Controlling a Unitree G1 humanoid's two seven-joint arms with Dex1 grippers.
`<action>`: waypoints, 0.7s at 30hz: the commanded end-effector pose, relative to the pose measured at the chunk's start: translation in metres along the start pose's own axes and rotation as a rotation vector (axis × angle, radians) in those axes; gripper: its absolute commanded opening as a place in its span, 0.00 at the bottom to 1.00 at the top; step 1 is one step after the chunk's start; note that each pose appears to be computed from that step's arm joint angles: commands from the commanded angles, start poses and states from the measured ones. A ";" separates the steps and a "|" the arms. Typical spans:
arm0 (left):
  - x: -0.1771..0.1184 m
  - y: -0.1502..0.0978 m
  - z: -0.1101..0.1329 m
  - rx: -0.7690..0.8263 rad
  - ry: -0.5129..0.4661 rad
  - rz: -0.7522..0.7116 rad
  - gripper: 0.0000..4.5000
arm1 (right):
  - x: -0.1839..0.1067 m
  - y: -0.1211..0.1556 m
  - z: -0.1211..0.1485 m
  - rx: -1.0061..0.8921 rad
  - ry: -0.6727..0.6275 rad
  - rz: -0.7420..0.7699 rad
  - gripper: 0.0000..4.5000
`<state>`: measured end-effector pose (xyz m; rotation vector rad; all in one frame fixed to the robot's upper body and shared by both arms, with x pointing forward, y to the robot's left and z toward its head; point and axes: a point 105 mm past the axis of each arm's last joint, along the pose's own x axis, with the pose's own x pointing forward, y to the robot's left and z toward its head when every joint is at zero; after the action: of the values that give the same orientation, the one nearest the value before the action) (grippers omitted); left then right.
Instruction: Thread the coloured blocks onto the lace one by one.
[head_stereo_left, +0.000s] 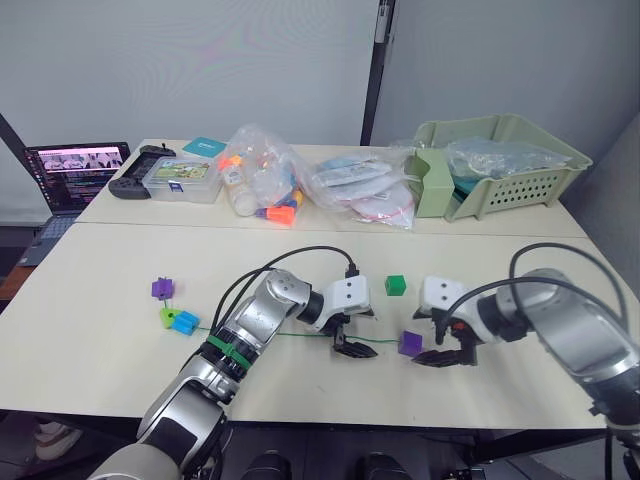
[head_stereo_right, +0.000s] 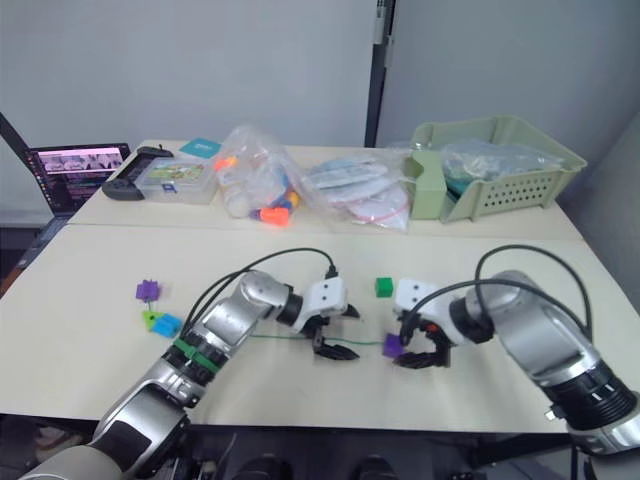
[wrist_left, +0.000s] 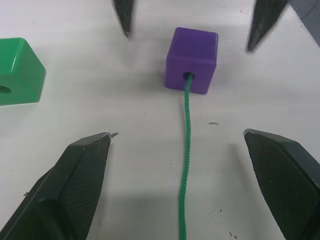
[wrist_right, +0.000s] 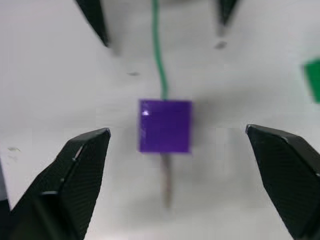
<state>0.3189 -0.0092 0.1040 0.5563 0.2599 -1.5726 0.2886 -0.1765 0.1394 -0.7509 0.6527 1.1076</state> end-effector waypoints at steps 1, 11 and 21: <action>0.002 -0.002 0.019 0.067 -0.063 -0.008 1.00 | -0.013 -0.002 0.000 -0.015 -0.008 -0.034 0.98; 0.004 0.000 0.025 0.094 -0.080 -0.009 1.00 | 0.002 0.005 -0.021 0.046 0.004 -0.034 0.98; 0.020 0.003 0.039 0.108 -0.148 -0.002 1.00 | -0.010 0.014 -0.022 0.081 -0.022 -0.040 0.59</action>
<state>0.3135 -0.0387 0.1116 0.5197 0.1439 -1.6210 0.2700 -0.1970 0.1155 -0.6670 0.7042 1.0539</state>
